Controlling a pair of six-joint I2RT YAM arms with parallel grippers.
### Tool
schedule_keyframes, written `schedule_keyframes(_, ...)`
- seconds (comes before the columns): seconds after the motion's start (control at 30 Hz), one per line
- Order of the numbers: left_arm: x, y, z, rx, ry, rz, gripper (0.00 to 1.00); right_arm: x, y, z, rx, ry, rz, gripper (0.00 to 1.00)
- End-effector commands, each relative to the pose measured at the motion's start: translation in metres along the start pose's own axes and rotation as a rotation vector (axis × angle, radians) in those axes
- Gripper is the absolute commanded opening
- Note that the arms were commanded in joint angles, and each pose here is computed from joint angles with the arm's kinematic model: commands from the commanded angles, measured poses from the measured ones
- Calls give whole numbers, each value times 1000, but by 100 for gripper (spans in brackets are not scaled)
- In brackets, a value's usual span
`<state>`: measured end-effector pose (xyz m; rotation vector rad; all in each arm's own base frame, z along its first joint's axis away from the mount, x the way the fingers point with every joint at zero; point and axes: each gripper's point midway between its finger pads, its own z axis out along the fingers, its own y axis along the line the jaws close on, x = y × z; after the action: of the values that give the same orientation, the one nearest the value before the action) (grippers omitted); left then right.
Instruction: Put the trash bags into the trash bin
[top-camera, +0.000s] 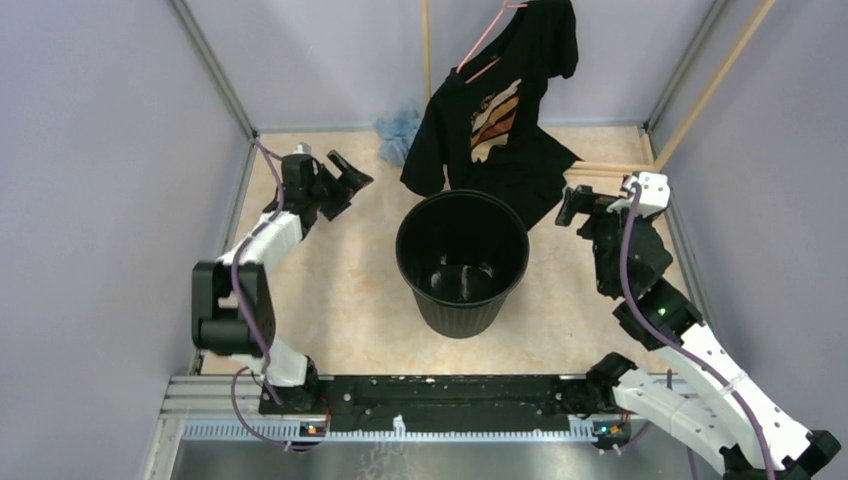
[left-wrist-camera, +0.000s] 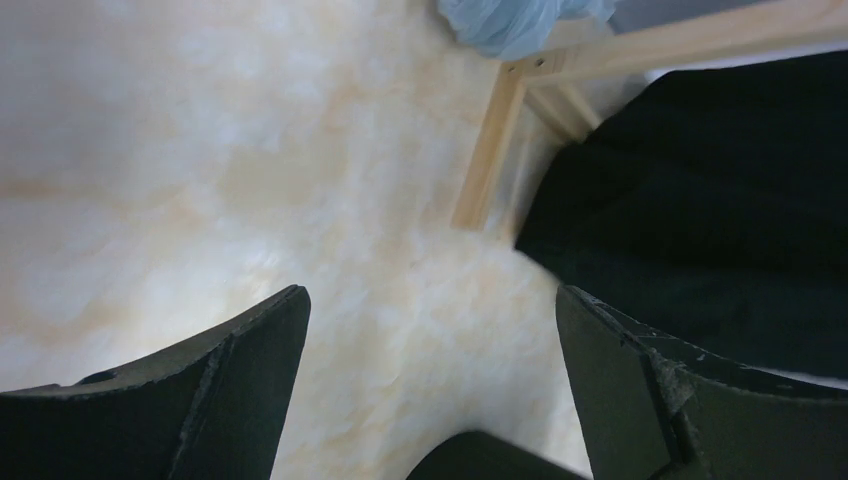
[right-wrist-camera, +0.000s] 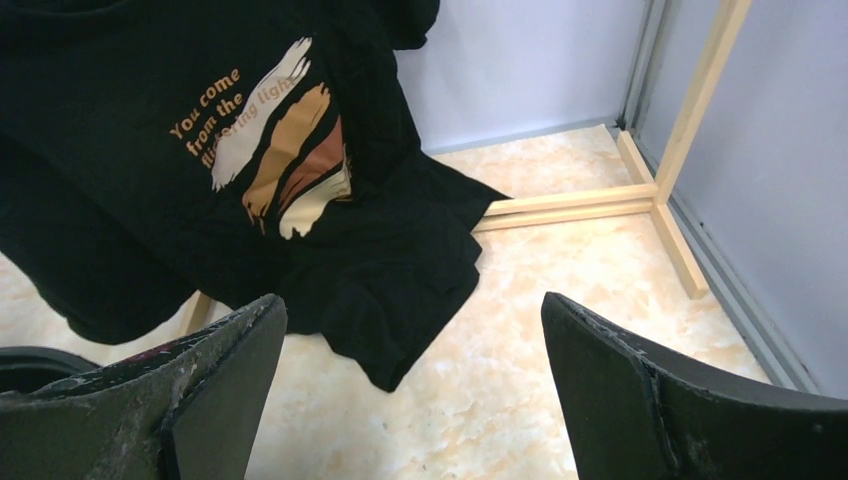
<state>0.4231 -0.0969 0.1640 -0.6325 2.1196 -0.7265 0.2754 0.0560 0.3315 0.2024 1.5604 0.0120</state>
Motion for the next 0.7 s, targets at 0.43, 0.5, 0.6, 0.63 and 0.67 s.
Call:
schedule_keyframes(0.43, -52, -55, 210, 427, -8, -302, 99, -2, 5, 1, -44, -33, 38, 99)
schedule_keyframes(0.5, -53, -58, 224, 423, -5, -324, 99, 0, 6, 2, -47, -31, 43, 99)
schedule_keyframes(0.6, -54, -60, 241, 412, -6, -343, 93, 0, 6, 4, -52, -29, 49, 99)
schedule_keyframes(0.63, -58, -62, 245, 410, -16, -340, 85, 1, 6, 4, -52, -27, 50, 99)
schedule_keyframes(0.67, -59, -62, 248, 408, -15, -340, 73, 1, 7, 4, -54, -25, 49, 99)
